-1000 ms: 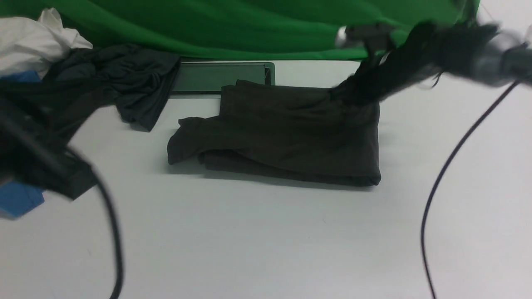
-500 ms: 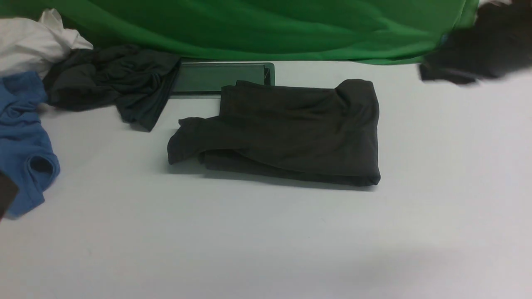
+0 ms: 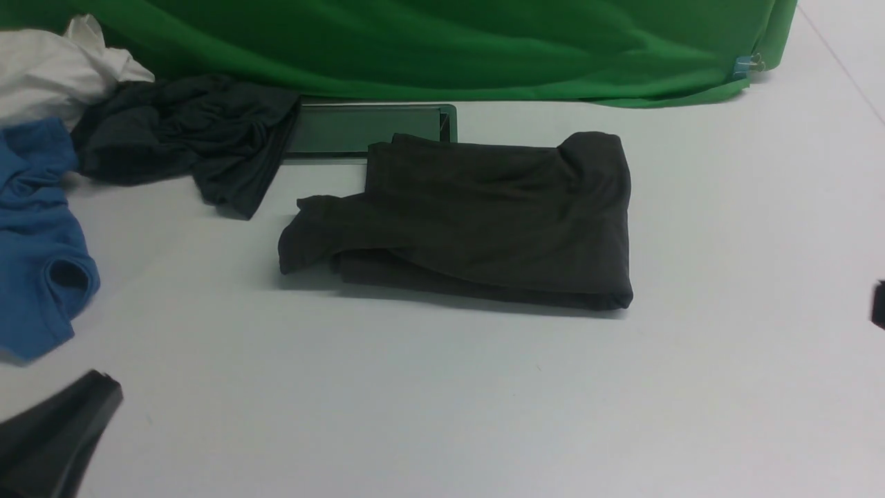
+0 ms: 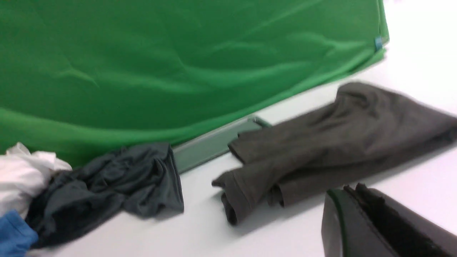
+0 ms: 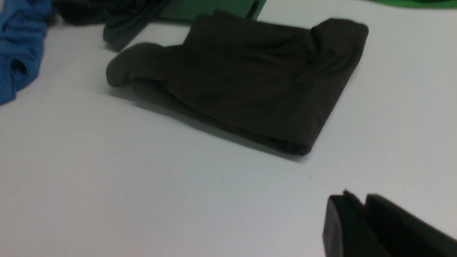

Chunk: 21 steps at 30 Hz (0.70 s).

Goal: Fold a long-sleeved shirt on a white desktop.

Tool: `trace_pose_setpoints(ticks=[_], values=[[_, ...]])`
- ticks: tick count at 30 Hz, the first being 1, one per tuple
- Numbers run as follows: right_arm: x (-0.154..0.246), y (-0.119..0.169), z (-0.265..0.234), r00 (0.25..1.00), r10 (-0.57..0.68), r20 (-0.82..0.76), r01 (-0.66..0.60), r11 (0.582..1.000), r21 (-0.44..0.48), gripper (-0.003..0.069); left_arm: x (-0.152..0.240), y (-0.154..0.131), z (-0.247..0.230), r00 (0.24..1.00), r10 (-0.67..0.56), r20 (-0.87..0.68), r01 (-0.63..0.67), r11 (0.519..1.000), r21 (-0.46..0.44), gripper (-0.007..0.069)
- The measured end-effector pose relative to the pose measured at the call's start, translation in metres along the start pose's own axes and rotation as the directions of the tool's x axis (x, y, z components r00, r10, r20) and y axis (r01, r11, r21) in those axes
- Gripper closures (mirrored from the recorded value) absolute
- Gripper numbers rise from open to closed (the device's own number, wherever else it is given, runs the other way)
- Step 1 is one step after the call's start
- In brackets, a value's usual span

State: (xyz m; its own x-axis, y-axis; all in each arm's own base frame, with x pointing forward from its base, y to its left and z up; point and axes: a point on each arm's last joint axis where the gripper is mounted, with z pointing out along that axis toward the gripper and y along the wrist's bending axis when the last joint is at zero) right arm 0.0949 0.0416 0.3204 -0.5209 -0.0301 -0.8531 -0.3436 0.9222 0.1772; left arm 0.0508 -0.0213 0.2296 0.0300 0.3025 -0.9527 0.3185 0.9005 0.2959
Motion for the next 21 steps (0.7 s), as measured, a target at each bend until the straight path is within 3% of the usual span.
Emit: trace_pose_setpoints(ticks=[15,17,21], values=[[0.007,0.000,-0.017,0.991,-0.022,0.135,0.021,1.000,0.011,0.0515,0.011,-0.002,0.002,0.996,0.075,-0.055,-0.075,0.997,0.012,0.0608],[0.006,-0.002,-0.018,0.985,-0.024,0.169,0.019,0.999,0.028,0.0520,0.011,-0.002,0.002,0.995,0.079,-0.055,-0.078,0.997,0.012,0.0608],[0.022,-0.012,-0.020,0.961,-0.028,0.277,-0.004,0.993,0.115,0.0624,0.011,-0.002,0.002,0.995,0.081,-0.056,-0.080,0.997,0.011,0.0608]])
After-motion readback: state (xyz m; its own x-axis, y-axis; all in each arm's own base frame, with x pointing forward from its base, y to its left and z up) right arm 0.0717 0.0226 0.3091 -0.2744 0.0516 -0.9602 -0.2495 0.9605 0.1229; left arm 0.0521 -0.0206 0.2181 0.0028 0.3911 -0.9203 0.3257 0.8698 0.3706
